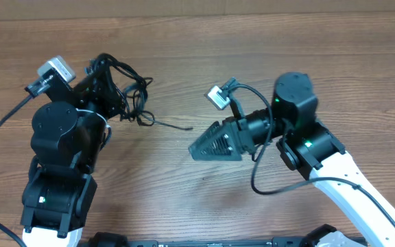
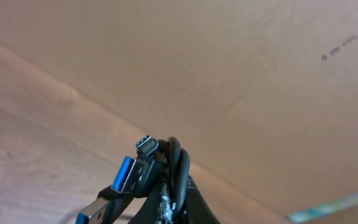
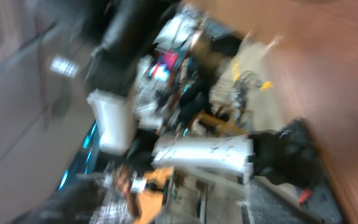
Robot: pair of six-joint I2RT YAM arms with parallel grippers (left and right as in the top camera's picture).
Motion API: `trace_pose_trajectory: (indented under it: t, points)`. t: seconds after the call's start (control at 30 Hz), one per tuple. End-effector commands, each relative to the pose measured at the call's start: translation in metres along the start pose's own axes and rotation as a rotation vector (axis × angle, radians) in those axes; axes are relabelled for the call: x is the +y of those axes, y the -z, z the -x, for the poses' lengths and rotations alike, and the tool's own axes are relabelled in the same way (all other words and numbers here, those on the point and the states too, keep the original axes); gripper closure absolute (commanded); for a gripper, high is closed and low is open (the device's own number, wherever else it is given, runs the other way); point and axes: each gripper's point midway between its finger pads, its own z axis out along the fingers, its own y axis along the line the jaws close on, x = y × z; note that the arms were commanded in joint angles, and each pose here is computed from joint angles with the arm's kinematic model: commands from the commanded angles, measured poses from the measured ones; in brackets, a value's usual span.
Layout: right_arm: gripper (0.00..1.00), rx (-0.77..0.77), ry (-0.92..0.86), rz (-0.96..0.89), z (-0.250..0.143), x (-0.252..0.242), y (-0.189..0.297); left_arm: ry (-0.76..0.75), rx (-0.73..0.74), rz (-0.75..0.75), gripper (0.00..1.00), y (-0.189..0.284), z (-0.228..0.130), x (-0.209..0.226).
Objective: Untangle cables
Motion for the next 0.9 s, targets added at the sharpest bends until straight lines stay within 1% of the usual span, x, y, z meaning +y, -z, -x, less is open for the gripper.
trace_pose_trajectory:
  t: [0.0, 0.1, 0.17, 0.2, 0.27, 0.3, 0.37, 0.4, 0.53, 0.57, 0.6, 0.73, 0.77, 0.8, 0.87]
  points:
    - [0.00, -0.212, -0.081, -0.172, 0.032, -0.033, 0.006, 0.214, 0.044, -0.004, 0.96, 0.005, -0.006, -0.002]
    - [0.00, -0.293, -0.104, -0.253, 0.042, -0.050, 0.011, 0.488, 0.111, 0.079, 0.96, 0.007, -0.026, 0.013]
    - [0.00, -0.326, -0.077, -0.298, 0.047, -0.057, 0.015, 0.619, 0.153, 0.122, 0.96, 0.008, -0.038, 0.018]
    - [0.00, -0.357, -0.093, -0.338, 0.050, -0.065, 0.018, 0.655, 0.183, 0.117, 0.96, 0.009, -0.043, 0.016]
    - [0.00, -0.404, -0.118, -0.410, 0.052, -0.078, 0.024, 0.680, 0.222, 0.091, 0.96, 0.010, -0.047, 0.009]
    - [0.00, -0.423, -0.115, -0.454, 0.052, -0.086, 0.028, 0.659, 0.234, 0.057, 0.96, 0.010, -0.046, 0.002]
    - [0.00, -0.456, -0.133, -0.530, 0.050, -0.096, 0.037, 0.523, 0.243, -0.019, 0.96, 0.010, -0.042, -0.010]
    - [0.00, -0.471, -0.139, -0.555, 0.048, -0.097, 0.041, 0.520, 0.245, -0.030, 0.96, 0.010, -0.041, -0.012]
    - [0.00, -0.555, -0.073, -0.686, 0.039, -0.082, 0.068, 0.351, 0.270, -0.201, 0.96, 0.014, -0.036, -0.043]
    - [0.00, -0.578, -0.060, -0.721, 0.035, -0.078, 0.076, 0.272, 0.275, -0.279, 0.96, 0.018, -0.034, -0.057]
    - [0.00, -0.595, -0.062, -0.746, 0.032, -0.077, 0.081, 0.227, 0.282, -0.320, 0.96, 0.020, -0.035, -0.064]
    - [0.00, -0.606, 0.046, -0.803, 0.017, -0.055, 0.096, -0.128, 0.338, -0.646, 0.96, 0.049, -0.048, -0.108]
    - [0.00, -0.606, 0.058, -0.803, 0.016, -0.052, 0.096, -0.164, 0.345, -0.690, 0.96, 0.054, -0.050, -0.113]
    - [0.00, -0.609, 0.088, -0.800, 0.014, -0.045, 0.098, -0.226, 0.368, -0.792, 0.96, 0.067, -0.056, -0.124]
    - [0.00, -0.603, 0.141, -0.795, 0.012, -0.035, 0.098, -0.294, 0.398, -0.917, 0.96, 0.085, -0.062, -0.136]
